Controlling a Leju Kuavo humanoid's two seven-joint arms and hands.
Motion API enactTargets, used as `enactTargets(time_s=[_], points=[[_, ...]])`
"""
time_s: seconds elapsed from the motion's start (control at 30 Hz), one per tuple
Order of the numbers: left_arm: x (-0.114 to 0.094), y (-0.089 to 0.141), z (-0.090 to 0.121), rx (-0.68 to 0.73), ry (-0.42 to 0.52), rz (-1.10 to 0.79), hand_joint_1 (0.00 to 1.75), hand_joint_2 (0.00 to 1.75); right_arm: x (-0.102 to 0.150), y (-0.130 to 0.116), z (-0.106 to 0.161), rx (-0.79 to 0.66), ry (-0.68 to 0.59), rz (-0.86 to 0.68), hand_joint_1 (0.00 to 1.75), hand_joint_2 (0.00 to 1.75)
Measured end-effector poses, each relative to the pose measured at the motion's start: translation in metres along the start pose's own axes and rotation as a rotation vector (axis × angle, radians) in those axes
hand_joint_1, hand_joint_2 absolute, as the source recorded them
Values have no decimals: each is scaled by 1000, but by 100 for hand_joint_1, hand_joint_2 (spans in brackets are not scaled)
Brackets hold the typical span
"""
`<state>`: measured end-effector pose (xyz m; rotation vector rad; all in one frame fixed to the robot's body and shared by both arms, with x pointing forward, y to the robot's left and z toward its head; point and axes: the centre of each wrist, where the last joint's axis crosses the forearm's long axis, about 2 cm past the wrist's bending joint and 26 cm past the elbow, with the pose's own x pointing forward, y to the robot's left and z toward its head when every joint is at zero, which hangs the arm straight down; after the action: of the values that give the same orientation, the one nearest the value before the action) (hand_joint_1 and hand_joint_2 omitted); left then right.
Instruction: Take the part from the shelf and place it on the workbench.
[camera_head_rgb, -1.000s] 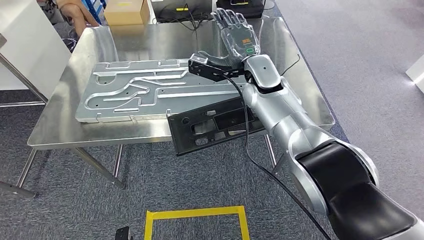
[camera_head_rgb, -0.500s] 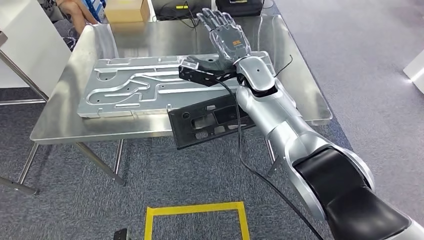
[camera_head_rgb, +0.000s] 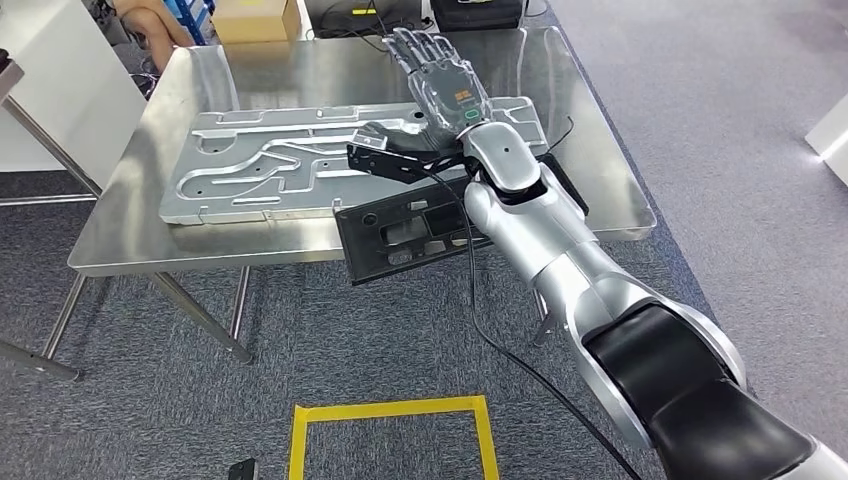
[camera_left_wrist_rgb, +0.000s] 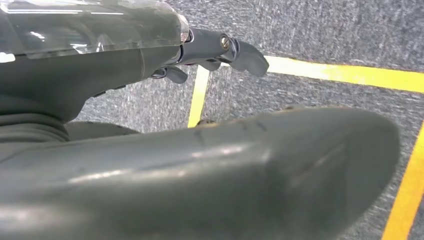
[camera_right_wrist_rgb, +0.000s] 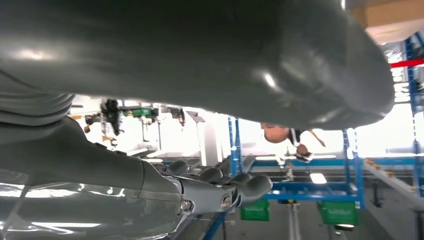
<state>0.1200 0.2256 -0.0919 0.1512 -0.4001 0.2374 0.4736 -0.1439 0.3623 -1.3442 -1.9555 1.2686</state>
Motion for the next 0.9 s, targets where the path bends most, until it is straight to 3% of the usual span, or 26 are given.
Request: enactTargets(time_s=[0.9], points=[[1,-1,0,-7,-1,-11,0,0,5,3,8,8,-17,-5,0,0]])
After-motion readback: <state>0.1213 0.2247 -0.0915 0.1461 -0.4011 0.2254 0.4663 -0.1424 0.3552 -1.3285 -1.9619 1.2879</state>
